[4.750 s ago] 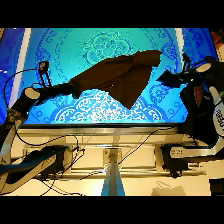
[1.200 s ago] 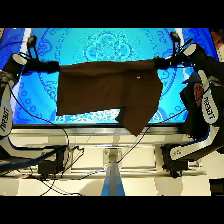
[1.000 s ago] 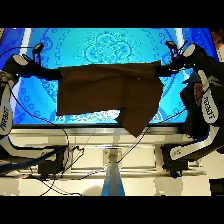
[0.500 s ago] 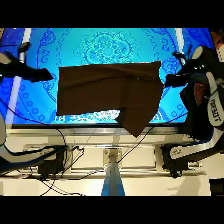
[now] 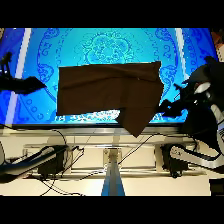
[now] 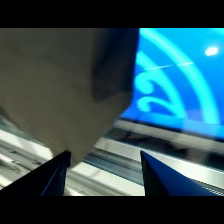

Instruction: Fold the clothes and pants, and hang the long-sleeved shirts on hangers.

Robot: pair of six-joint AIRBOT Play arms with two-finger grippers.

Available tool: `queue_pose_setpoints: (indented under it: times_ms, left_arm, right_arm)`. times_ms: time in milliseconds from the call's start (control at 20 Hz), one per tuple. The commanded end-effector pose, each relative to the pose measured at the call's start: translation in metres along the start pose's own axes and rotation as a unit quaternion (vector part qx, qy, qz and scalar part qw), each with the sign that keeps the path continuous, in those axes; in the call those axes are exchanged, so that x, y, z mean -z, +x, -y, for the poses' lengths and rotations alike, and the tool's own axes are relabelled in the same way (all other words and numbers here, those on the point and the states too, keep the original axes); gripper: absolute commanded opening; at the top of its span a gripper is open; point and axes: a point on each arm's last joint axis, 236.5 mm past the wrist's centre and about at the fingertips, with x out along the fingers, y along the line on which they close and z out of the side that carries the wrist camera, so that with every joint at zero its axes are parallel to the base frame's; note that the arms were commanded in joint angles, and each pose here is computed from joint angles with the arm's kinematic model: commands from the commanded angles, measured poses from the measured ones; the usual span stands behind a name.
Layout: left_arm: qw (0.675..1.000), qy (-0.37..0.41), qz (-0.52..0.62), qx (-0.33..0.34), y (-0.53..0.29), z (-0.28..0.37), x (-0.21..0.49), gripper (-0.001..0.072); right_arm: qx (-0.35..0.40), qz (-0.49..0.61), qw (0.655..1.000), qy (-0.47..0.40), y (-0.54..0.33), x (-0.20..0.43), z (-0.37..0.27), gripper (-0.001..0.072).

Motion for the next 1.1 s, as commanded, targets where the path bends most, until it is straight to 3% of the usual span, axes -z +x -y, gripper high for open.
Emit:
queue_pose_setpoints:
  times_ms: [0, 50, 150, 300, 550, 1000, 1050]
  left_arm:
    - [0.998, -0.031, -0.039, 0.023, 0.021, -0.004, 0.043, 0.046]
    - [0.998, -0.036, -0.05, 0.027, 0.027, -0.005, 0.054, 0.046]
    - [0.996, -0.044, -0.068, 0.035, 0.036, -0.007, 0.071, 0.0461]
    - [0.994, -0.061, -0.079, 0.036, 0.047, -0.01, 0.086, 0.0461]
    - [0.992, -0.062, -0.099, 0.044, 0.058, -0.01, 0.108, 0.0461]
    - [0.991, -0.109, -0.071, 0.023, 0.096, -0.028, 0.126, 0.0457]
    - [0.991, -0.11, -0.068, 0.022, 0.096, -0.029, 0.125, 0.0317]
  right_arm:
    - [-0.089, 0.023, 0.995, 0.034, 0.041, 0.02, -0.018, 0.0481]
    - [-0.103, 0.028, 0.994, 0.031, 0.048, 0.022, -0.021, 0.0477]
    - [-0.12, 0.044, 0.992, 0.018, 0.055, 0.022, -0.024, 0.0381]
    - [-0.133, 0.074, 0.988, 0.0, 0.053, 0.01, -0.029, 0.0366]
    - [-0.15, 0.093, 0.984, -0.033, 0.049, 0.004, -0.039, 0.0017]
    - [-0.15, 0.098, 0.982, -0.061, 0.047, 0.002, -0.04, 0.0015]
    - [-0.153, 0.103, 0.981, -0.063, 0.046, 0.0, -0.042, 0.0015]
